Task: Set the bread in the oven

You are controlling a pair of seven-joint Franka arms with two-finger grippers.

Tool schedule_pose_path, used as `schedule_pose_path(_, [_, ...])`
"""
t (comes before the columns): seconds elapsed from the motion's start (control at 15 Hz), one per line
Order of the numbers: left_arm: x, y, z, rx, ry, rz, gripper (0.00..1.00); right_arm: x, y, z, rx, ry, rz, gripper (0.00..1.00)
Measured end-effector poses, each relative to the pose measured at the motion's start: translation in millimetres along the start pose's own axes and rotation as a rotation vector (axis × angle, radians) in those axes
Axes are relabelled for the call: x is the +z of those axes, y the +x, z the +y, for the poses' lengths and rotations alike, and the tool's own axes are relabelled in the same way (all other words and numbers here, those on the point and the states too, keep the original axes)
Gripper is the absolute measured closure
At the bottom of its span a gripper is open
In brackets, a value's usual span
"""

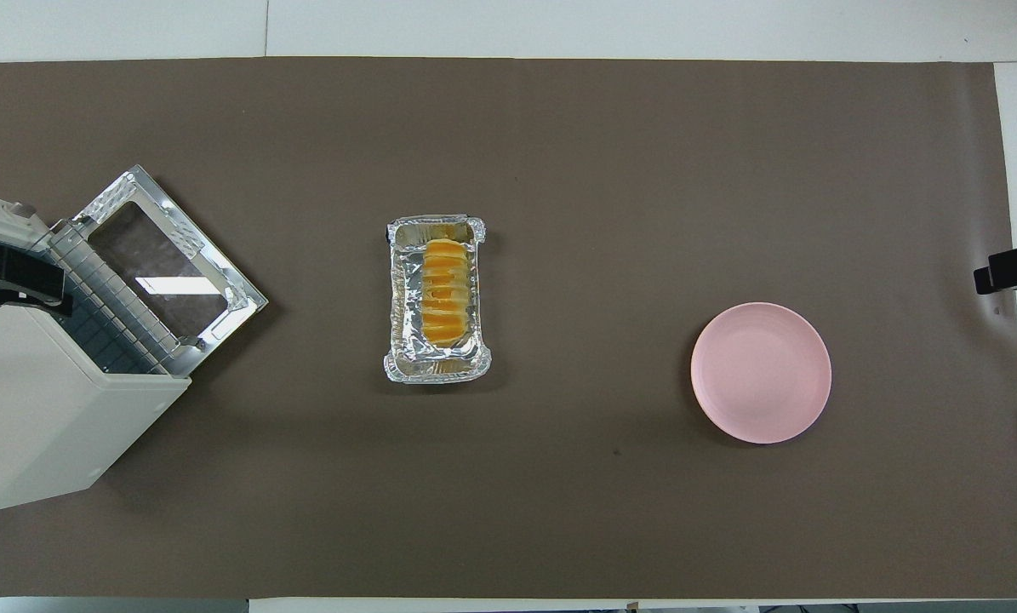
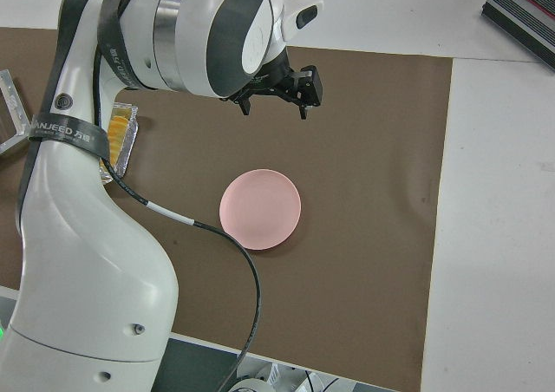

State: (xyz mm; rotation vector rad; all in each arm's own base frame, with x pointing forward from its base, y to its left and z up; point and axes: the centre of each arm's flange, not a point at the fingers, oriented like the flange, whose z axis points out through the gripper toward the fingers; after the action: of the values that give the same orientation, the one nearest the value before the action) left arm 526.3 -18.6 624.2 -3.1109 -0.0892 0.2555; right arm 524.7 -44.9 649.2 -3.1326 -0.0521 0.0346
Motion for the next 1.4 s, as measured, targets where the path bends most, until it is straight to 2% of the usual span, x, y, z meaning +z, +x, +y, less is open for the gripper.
schedule_pose_path(0.47, [0.0,0.0,0.4,-0.001,-0.001,0.000,0.00,2.3,-3.2,3.5,0.007,0.003,-0.025,0.00])
schedule_pose_path(0.6, [-3.8,2.2,15.7,0.009,-0.011,0.038,0.00,2.4,-3.0,0.7,0.002,0.003,-0.027,0.00])
schedule_pose_path(0.74, [-9.9,1.5,63.5,0.032,-0.023,0.106,0.00,2.4,-2.8,-1.0,-0.001,0.002,-0.027,0.00])
schedule_pose_path(0.94, [-7.5,-13.9,162.1,-0.003,-0.065,0.189,0.00,2.5,-2.8,-1.0,-0.001,0.002,-0.027,0.00])
schedule_pose_path(1.14, [27.0,-19.0,253.7,-0.031,-0.130,0.180,0.00,2.5,-2.8,-1.0,-0.001,0.002,-0.027,0.00])
schedule_pose_path(1.4, [131.4,22.0,335.2,-0.078,-0.117,0.140,0.00,2.5,-2.8,-1.0,-0.001,0.002,-0.027,0.00])
